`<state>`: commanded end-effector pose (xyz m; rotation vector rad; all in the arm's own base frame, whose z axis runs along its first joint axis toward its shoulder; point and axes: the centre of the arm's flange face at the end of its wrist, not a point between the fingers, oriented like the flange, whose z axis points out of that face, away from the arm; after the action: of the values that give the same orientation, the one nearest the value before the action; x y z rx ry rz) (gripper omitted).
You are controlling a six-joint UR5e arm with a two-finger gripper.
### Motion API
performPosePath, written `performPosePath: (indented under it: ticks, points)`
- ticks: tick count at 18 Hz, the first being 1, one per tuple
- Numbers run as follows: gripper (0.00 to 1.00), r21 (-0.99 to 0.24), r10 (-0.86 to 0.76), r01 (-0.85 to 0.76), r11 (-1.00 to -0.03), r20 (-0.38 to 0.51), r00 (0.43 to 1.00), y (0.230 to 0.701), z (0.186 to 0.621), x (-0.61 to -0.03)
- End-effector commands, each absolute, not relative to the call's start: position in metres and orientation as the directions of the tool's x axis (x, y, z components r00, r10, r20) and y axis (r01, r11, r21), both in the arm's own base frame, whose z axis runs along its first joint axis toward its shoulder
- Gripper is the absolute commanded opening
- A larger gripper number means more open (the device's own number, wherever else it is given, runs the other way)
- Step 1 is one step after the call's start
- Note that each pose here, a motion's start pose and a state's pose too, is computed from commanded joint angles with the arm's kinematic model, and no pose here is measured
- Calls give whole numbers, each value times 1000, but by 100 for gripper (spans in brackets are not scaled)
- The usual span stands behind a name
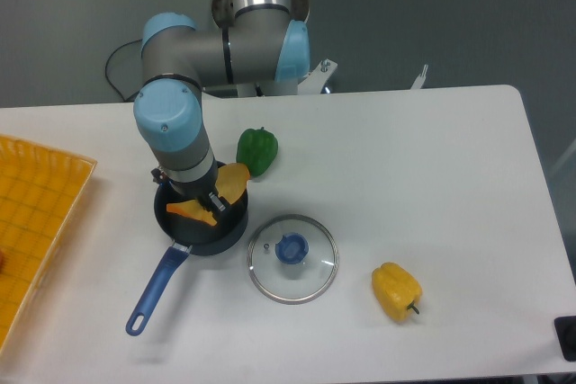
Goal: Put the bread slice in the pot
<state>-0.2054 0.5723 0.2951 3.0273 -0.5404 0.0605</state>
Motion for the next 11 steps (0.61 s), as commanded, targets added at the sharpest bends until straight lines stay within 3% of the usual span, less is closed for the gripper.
performPosePath:
  ticks: [11]
  points:
    - [12,102,-340,-344,-933,55,939,579,275,-197]
